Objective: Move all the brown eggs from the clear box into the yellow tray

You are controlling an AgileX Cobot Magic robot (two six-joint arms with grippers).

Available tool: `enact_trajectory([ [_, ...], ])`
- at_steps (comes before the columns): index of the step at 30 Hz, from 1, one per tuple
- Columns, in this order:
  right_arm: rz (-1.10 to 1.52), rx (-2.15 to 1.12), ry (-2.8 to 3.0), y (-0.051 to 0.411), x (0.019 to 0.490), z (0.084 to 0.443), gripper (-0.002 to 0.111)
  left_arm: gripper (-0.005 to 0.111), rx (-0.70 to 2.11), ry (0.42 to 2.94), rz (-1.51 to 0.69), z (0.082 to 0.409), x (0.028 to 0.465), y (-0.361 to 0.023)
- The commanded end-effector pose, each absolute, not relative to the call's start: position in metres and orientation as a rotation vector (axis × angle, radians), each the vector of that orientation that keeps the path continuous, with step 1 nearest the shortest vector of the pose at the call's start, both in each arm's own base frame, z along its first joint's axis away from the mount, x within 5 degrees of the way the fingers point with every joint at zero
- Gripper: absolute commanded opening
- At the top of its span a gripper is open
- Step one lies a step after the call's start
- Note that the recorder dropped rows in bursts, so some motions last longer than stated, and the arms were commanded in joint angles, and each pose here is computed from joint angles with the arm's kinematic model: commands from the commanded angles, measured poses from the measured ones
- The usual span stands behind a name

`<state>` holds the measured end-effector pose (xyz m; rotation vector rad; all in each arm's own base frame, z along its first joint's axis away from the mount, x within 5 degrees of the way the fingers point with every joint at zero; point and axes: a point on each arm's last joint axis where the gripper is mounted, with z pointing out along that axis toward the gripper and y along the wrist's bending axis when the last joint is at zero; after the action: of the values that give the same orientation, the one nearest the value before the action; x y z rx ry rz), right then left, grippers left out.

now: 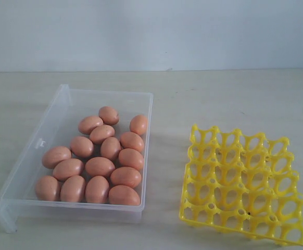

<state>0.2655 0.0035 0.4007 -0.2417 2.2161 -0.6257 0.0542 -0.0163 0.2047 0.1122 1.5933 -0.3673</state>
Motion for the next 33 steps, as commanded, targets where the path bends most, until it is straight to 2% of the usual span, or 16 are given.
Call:
enact_trajectory([
  [1, 0.351, -0.506, 2.263, 0.083, 0.272, 0.378, 0.000, 0.004, 0.111, 1.589, -0.383, 0.204, 0.054, -0.017],
  [3, 0.639, -0.609, 2.230, 0.124, 0.285, 0.362, 0.000, 0.004, 0.111, 1.589, -0.383, 0.204, 0.054, -0.017],
  [4, 0.646, -0.660, 2.233, 0.137, 0.291, 0.356, 0.000, 0.004, 0.111, 1.589, -0.383, 0.204, 0.054, -0.017],
  [5, 0.580, -0.751, 2.242, 0.159, 0.305, 0.342, 0.000, 0.004, 0.111, 1.589, -0.383, 0.204, 0.054, -0.017],
  [12, 0.299, -0.925, 2.305, 0.236, 0.359, 0.288, 0.000, 0.004, 0.111, 1.589, -0.383, 0.204, 0.054, -0.017],
  [14, 0.270, -0.950, 2.388, 0.253, 0.373, 0.265, 0.005, 0.004, 0.111, 1.589, -0.383, 0.204, 0.054, -0.017],
  [16, 0.274, -0.974, 2.464, 0.262, 0.386, 0.244, 0.023, 0.004, 0.110, 1.594, -0.382, 0.204, 0.054, -0.017],
  [18, 0.257, -1.023, 2.567, 0.269, 0.395, 0.214, 0.052, 0.004, 0.110, 1.594, -0.382, 0.204, 0.054, -0.017],
  [19, 0.256, -1.031, 2.590, 0.270, 0.396, 0.207, 0.057, 0.004, 0.110, 1.594, -0.382, 0.204, 0.054, -0.017],
  [22, 0.297, -1.121, 2.552, 0.283, 0.397, 0.192, 0.054, 0.004, 0.110, 1.594, -0.382, 0.204, 0.054, -0.017],
  [27, 0.271, -1.314, 2.403, 0.310, 0.381, 0.194, 0.054, 0.004, 0.110, 1.594, -0.382, 0.204, 0.054, -0.017],
  [33, 0.109, -1.410, 2.355, 0.317, 0.374, 0.192, 0.054, 0.004, 0.111, 1.591, -0.383, 0.204, 0.054, -0.017],
])
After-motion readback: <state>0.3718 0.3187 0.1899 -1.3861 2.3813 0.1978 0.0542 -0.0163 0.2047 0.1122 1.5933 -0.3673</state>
